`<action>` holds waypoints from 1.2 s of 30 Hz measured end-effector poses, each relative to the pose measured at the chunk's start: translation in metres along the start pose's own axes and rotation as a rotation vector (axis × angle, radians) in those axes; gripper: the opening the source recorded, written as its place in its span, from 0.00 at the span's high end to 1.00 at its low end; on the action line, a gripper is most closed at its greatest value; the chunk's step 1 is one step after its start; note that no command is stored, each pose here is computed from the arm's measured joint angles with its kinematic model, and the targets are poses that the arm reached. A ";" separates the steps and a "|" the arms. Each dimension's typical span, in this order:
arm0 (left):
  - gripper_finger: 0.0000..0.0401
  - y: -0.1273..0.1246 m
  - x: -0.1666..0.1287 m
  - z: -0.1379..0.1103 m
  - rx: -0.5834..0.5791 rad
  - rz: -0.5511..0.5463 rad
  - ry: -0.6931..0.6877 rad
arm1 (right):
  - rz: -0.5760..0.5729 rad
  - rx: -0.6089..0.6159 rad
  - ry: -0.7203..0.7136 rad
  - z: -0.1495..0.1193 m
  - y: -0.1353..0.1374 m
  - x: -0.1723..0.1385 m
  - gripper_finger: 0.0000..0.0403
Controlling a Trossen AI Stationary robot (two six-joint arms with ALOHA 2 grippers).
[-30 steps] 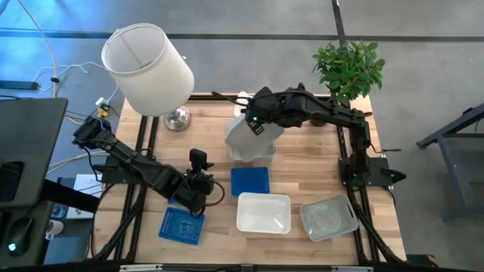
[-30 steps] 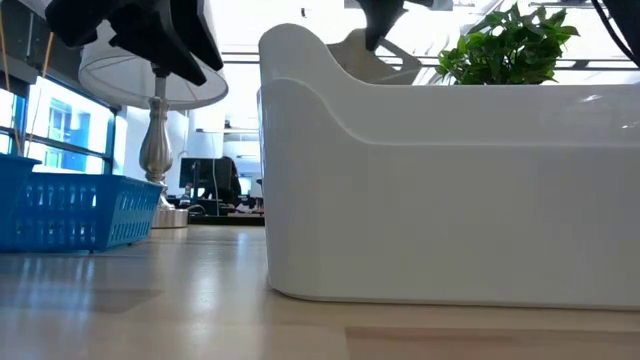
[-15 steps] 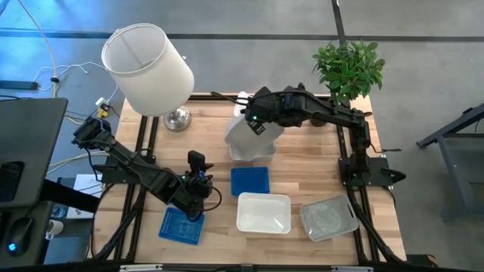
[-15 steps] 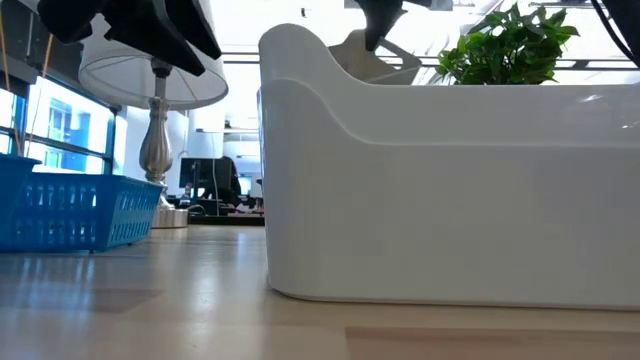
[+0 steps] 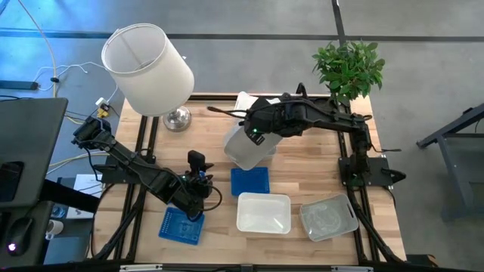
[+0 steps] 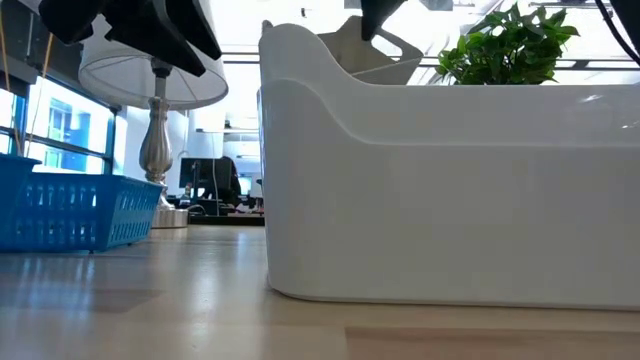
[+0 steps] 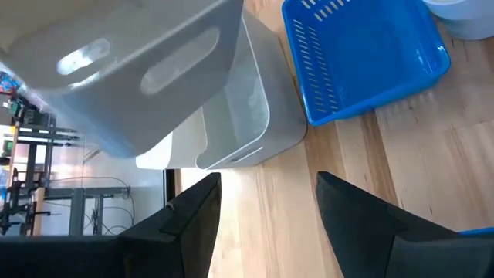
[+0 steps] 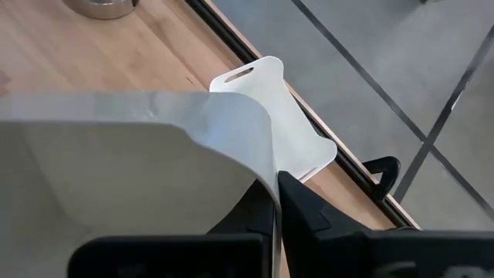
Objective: Stack baskets by color
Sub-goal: Stack the top left gray bin on the top left gray bin
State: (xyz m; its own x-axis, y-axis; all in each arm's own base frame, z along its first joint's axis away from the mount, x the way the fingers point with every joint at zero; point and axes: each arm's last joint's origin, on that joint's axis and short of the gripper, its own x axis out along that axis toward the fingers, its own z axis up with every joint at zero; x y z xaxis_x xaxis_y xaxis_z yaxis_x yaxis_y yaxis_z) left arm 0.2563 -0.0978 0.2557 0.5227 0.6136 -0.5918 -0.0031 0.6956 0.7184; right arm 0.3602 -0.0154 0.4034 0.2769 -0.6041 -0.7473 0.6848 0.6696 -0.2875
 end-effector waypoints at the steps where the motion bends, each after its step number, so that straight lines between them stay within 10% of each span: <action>1: 0.51 0.000 0.000 0.000 0.000 0.000 0.000 | -0.002 0.000 -0.004 -0.001 0.001 -0.001 1.00; 8: 0.51 0.000 0.000 0.000 0.000 0.000 0.000 | -0.084 -0.044 0.024 -0.031 0.010 0.004 1.00; 16: 0.51 0.000 0.001 0.001 0.000 0.009 -0.005 | -0.119 0.189 0.034 -0.082 -0.033 -0.010 1.00; 36: 0.51 0.000 0.001 0.001 -0.009 0.008 -0.005 | 0.299 0.813 0.052 -0.104 -0.103 0.031 1.00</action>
State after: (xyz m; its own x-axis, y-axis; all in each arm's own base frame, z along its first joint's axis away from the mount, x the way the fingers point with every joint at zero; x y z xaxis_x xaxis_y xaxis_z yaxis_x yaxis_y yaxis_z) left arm 0.2574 -0.0975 0.2557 0.5269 0.6175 -0.5840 -0.0153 0.6939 0.7199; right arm 0.2282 -0.0584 0.3479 0.5048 -0.4180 -0.7553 0.8629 0.2690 0.4279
